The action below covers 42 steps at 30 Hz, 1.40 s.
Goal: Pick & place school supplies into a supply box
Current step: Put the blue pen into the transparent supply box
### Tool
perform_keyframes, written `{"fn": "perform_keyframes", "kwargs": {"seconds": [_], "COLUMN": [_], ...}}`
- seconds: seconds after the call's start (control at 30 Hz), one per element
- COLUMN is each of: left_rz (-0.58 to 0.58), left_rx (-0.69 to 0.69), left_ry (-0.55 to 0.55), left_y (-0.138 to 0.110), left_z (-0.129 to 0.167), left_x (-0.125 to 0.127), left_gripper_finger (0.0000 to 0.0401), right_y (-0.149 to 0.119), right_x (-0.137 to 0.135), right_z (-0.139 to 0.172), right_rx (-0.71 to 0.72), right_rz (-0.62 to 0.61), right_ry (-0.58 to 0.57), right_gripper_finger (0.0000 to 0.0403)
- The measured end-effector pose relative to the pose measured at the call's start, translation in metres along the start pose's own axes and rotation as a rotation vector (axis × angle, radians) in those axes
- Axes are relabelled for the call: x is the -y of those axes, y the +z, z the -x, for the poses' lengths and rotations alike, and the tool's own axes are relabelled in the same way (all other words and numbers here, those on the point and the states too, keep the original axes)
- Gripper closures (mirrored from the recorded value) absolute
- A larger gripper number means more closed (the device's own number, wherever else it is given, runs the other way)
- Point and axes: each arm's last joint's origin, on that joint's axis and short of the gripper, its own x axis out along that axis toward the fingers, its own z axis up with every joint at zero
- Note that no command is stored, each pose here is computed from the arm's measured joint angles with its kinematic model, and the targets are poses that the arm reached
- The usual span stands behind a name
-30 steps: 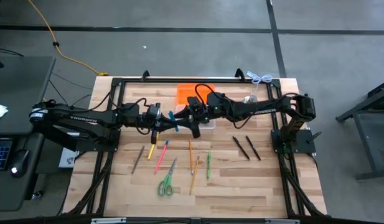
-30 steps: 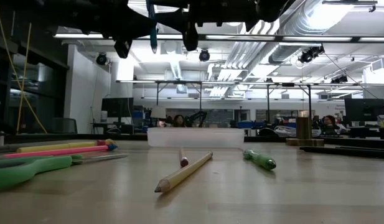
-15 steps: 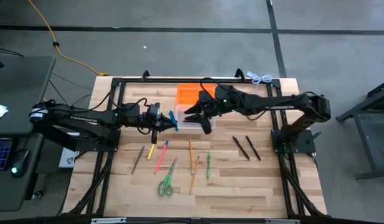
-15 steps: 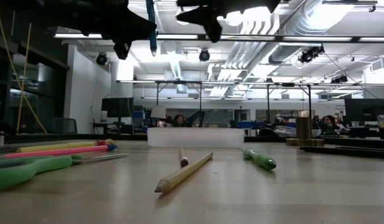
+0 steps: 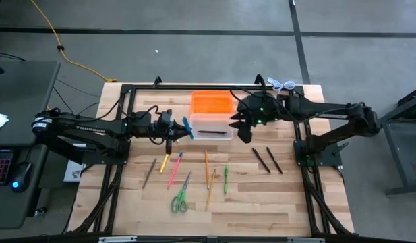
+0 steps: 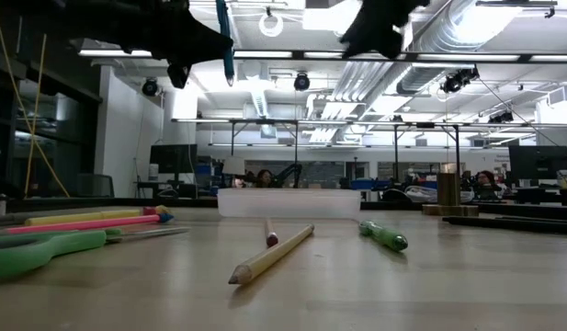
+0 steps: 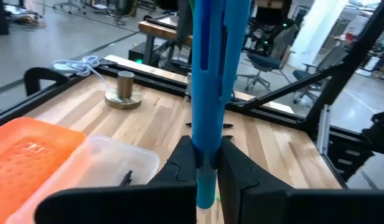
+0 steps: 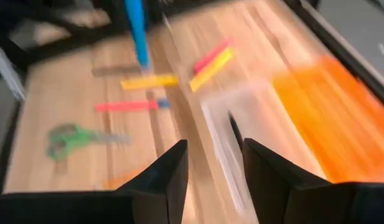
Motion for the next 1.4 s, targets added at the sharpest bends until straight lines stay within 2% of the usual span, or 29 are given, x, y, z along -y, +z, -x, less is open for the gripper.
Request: {"fn": "perform_keyframes", "kwargs": {"seconds": [0.23,0.47,0.77,0.97,1.17,1.4], "left_rz": [-0.103,-0.210,-0.298,-0.287,-0.269,-0.236], "left_rx": [-0.073,-0.172,-0.363,-0.537,-0.604,-0.660], "left_ry": [0.062,0.144,0.191,0.271,0.287,0.293], "left_y": [0.027,0.058,0.073,0.075,0.076,0.067], "left_z": [-0.003,-0.011,-0.042,-0.061,-0.078,-0.087], "left_x": [0.005,0.011,0.012,-0.006,-0.028,-0.053], "left_gripper_finger": [0.0350,0.0350,0.0350,0.0350,0.0350,0.0350], "right_y": [-0.021,-0.028,-0.033,-0.040,-0.044,-0.077], "right_x": [0.006,0.010,0.012,0.015,0.018,0.027], "right_z": [0.004,0.006,0.008,0.011,0.010,-0.007], "right_rx": [-0.203,-0.274,-0.330,-0.390,-0.413,-0.513], "right_rz": [-0.013,0.001,0.023,0.042,0.054,0.046], "right_ry": [-0.098,-0.158,-0.204,-0.282,-0.327,-0.379], "right_gripper_finger": [0.0274,0.0274,0.0274,0.0274,0.0274,0.0274]}}
